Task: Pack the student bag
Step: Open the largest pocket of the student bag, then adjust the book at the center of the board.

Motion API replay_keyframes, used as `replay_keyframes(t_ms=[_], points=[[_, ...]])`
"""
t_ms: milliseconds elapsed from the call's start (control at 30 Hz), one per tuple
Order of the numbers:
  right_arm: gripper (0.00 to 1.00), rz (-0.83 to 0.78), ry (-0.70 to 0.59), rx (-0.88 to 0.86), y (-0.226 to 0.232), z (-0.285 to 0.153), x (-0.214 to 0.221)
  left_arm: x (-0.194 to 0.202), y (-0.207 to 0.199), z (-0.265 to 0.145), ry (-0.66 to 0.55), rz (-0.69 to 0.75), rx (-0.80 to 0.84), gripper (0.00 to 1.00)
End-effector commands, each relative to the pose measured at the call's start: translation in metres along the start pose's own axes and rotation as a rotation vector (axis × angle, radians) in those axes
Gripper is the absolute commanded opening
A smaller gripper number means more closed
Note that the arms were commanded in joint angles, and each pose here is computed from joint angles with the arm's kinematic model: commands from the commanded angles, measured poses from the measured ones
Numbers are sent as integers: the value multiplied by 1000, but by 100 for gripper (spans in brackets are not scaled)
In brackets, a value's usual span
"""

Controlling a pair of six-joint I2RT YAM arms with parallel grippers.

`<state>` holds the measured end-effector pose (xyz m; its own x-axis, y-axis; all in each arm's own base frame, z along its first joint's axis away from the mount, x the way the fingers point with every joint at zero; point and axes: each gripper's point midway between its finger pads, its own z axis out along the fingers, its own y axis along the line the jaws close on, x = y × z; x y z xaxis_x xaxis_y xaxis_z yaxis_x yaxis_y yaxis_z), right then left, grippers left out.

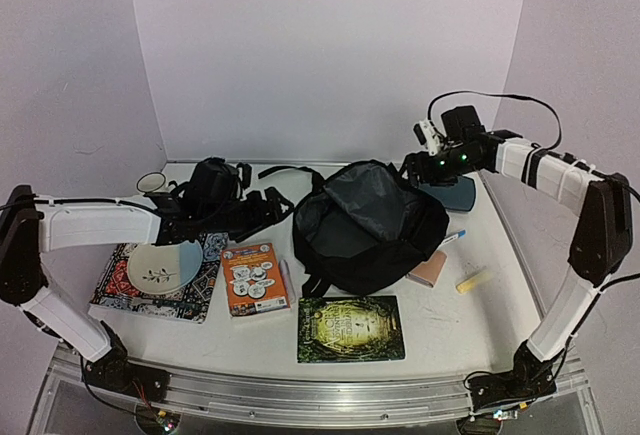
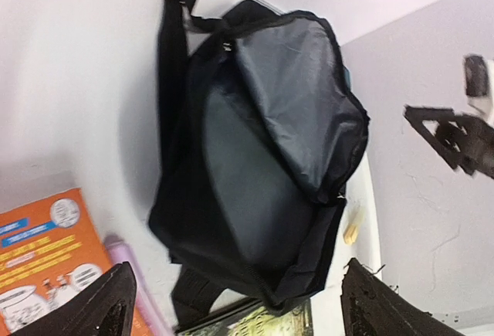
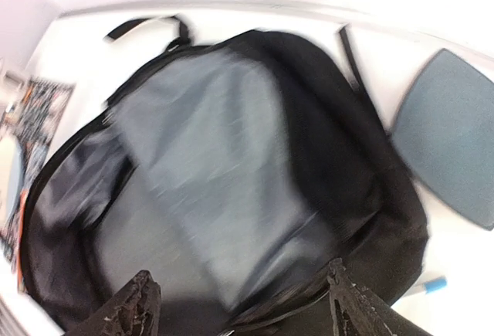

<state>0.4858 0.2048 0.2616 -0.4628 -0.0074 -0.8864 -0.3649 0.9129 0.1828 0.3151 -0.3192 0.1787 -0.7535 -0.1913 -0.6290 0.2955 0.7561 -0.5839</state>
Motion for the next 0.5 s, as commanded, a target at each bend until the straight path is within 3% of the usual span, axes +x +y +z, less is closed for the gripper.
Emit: replay_keyframes(t_ms=[0,233,467], points=[[80,-24,18,-85,61,-25,17,23,41,-20,65,-30,-121,96],[84,-6,-12,-226,149,-59,36,61,85,-35,124,-116,-198,96],[86,86,-8,-417,248,-83,66,91,110,-42,171,-153,-251,88]])
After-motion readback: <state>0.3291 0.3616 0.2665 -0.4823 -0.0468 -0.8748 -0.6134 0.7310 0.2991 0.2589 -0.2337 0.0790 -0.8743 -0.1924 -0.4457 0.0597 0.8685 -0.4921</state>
